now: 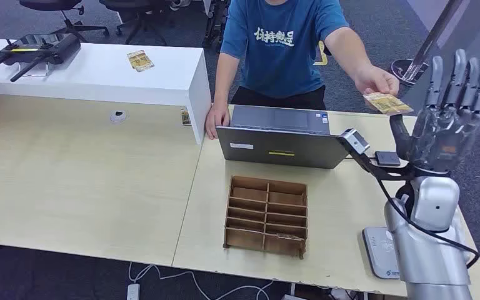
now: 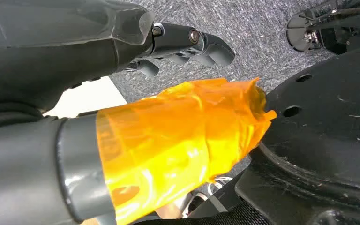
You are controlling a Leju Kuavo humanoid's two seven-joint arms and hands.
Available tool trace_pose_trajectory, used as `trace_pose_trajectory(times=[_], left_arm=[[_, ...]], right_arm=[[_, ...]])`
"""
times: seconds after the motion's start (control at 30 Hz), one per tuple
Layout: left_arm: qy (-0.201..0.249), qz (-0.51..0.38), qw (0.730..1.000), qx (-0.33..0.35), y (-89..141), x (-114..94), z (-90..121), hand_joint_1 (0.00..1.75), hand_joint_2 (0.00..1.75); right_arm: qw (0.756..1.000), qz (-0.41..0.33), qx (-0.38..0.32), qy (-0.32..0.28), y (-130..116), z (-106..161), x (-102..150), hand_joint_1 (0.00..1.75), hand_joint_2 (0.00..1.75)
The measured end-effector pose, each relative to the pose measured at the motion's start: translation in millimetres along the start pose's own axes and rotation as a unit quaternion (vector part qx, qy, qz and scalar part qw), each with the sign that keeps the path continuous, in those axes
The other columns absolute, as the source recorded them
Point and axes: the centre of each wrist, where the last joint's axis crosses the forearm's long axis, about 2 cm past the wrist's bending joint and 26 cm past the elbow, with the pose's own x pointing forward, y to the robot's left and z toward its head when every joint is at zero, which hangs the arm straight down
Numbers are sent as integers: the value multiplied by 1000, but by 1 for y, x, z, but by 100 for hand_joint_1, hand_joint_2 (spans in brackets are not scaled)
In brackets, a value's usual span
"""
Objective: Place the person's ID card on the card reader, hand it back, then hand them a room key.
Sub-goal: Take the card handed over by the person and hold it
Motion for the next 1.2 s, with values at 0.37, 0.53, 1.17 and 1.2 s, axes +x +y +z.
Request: trace_pose_trajectory(times=[0.37,0.53,1.17,1.2], left_arm=[[4,-14,1000,-1,6,1,2,0,0],[5,-21,1000,-2,10,2,2,0,0],[6,-25,1000,-1,6,2,1,0,0],[6,-25,1000,-1,6,2,1,0,0]], right_arm=[[997,35,42,-51,13,-29,17,0,175],[994,44,63,-79,19,-43,19,0,175],[994,15,75,-81,28,-19,11,0,175],[994,12,75,-79,28,-17,10,0,175]])
